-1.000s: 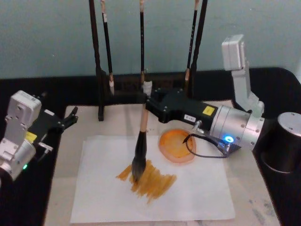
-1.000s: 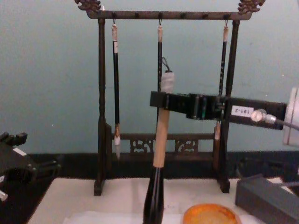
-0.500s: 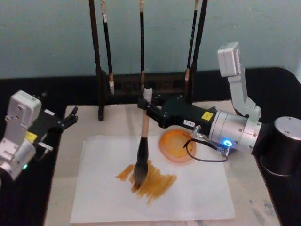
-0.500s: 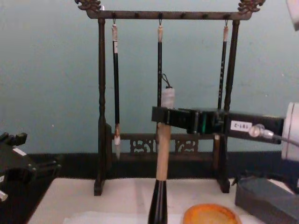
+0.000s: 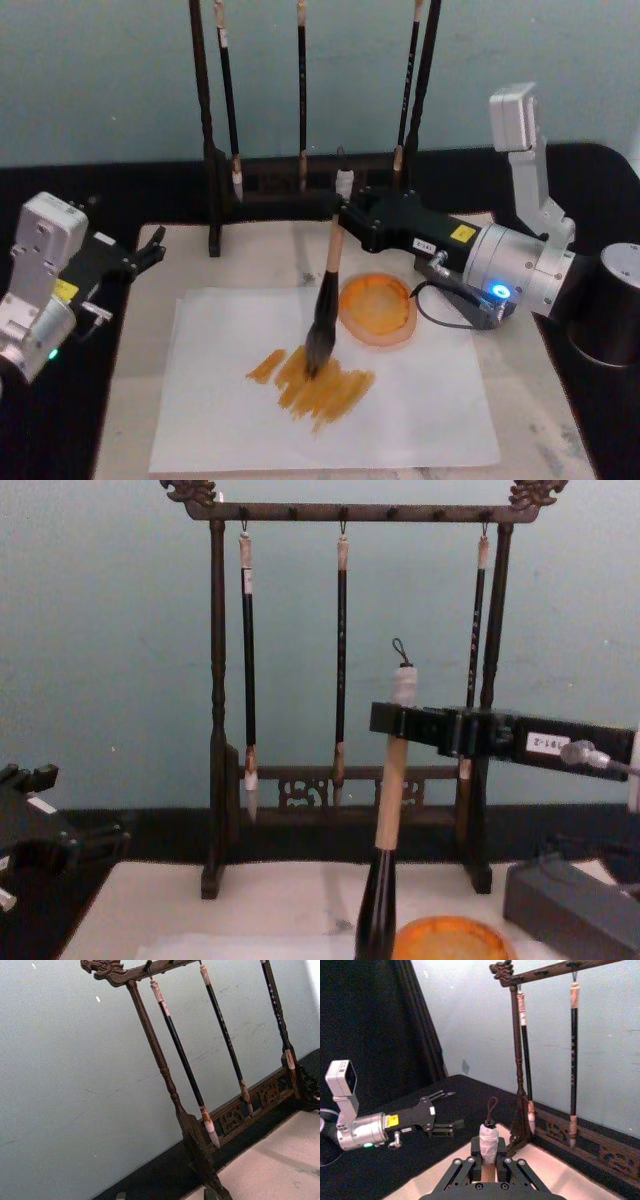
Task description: Pick up the brush from the inkstone, write on the paper, then place the brush back to its original position.
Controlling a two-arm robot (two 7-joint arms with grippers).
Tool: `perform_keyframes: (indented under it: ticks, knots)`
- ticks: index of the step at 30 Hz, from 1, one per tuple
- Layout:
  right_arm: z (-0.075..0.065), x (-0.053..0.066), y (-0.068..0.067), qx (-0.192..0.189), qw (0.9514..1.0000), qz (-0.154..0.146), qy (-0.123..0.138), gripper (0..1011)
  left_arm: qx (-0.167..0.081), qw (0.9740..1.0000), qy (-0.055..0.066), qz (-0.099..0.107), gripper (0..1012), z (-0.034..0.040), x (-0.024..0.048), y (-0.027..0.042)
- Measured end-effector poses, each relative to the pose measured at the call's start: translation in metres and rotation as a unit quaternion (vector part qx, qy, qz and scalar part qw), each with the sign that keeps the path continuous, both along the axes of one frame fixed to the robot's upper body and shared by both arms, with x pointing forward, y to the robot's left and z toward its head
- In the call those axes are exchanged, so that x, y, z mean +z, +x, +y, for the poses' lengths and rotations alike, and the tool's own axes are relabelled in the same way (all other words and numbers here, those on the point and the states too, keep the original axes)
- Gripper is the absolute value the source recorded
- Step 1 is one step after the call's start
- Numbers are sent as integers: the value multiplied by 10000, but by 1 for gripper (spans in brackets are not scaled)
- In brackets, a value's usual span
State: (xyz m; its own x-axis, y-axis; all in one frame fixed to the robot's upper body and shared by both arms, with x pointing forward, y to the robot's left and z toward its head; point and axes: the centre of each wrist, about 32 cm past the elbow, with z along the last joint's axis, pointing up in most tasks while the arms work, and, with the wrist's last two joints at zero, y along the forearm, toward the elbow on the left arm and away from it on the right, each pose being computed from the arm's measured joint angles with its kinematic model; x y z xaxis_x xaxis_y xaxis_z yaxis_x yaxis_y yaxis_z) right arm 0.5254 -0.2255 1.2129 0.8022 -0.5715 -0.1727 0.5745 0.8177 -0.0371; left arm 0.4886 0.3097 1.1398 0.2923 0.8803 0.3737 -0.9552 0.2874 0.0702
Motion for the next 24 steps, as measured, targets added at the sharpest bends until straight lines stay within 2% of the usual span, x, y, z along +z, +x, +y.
perform_keyframes:
  ticks: [10,16,21,24]
  knots:
    - [-43,18,16,-93,9999,-31,-34,156,0,10000,0,1,1010,0,0,0]
    - [-36,59,6,17,10000,-66,42,156,0,10000,0,0,1010,0,0,0]
    - [-28,99,-1,196,9995,-47,244,156,0,10000,1,0,1010,0,0,0]
    - [-31,124,-10,293,9984,16,485,156,0,10000,0,0,1010,0,0,0]
